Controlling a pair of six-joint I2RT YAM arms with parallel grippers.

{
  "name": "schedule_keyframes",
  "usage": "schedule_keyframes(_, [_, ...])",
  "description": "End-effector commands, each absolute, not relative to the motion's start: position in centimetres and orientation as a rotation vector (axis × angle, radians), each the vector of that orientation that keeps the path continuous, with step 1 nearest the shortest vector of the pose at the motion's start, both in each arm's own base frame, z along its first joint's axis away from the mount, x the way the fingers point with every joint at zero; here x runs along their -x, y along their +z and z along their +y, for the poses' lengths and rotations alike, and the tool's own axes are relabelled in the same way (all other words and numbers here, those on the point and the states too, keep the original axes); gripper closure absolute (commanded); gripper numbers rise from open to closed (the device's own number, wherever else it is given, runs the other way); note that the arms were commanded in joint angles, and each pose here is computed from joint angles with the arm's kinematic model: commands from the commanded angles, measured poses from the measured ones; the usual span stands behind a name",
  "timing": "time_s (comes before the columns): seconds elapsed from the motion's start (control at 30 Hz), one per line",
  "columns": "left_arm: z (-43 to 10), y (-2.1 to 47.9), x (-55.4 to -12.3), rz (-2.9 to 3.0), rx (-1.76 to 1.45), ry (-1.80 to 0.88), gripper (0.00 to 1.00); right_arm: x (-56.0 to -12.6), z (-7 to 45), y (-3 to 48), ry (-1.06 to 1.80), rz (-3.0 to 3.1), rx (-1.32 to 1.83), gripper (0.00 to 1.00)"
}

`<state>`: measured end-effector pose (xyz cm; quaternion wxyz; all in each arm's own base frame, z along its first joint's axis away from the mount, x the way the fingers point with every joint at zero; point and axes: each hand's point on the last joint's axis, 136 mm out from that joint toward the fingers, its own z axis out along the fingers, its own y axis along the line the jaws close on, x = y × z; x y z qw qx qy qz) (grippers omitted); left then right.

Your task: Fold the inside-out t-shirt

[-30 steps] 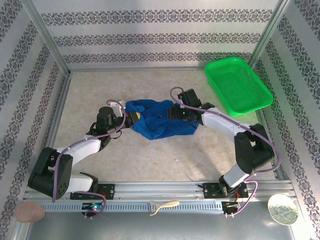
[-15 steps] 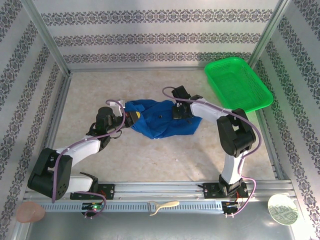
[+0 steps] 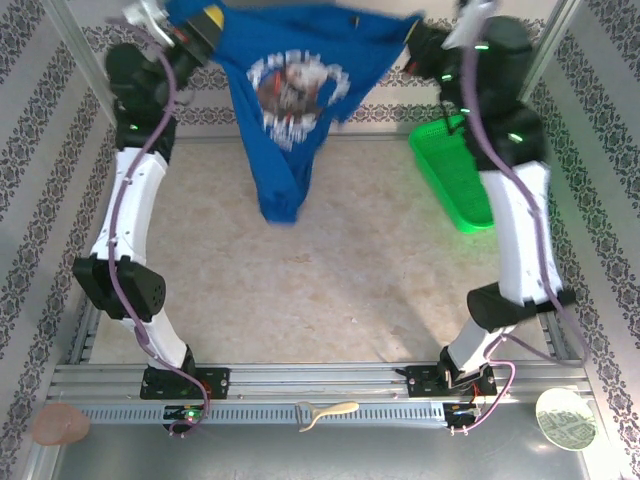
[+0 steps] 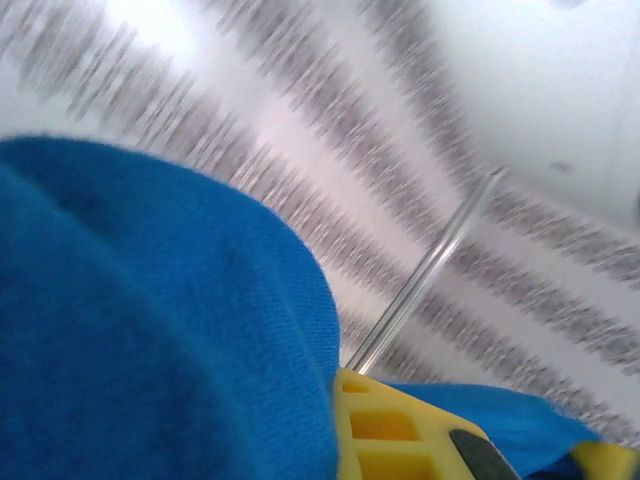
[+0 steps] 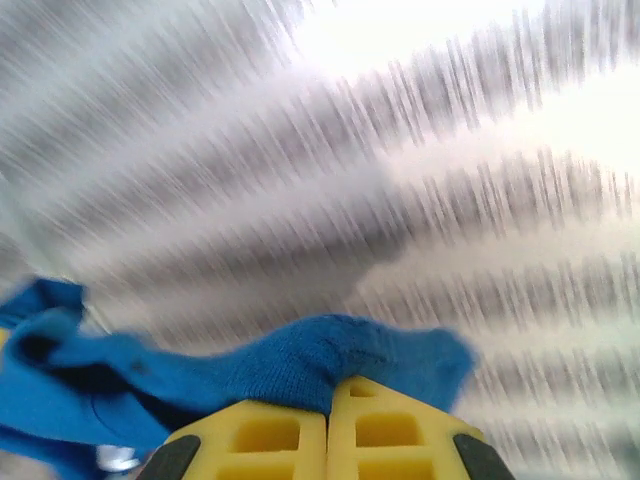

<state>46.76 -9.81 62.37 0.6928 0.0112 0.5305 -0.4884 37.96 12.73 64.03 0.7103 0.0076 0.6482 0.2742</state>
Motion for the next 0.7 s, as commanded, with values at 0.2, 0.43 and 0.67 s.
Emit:
schedule_keyframes(0.2, [-7.8, 64.2, -42.7, 1.135, 0.078, -1.147, 0.89, -31.5, 10.8, 64.3, 0.639, 1.431, -0.037, 1.0])
schedule_keyframes(0.43, [-7.5, 67.5, -38.4, 1.043, 0.042, -1.15, 0.95, -27.3, 9.3, 66.9, 0.638, 1.336, -0.034, 1.0])
schedule_keyframes(0.67, [-7.2, 62.9, -43.5, 1.189, 0.118, -1.13, 0.92, -31.7, 11.8, 62.8, 0.701, 1.461, -0.028, 1.0])
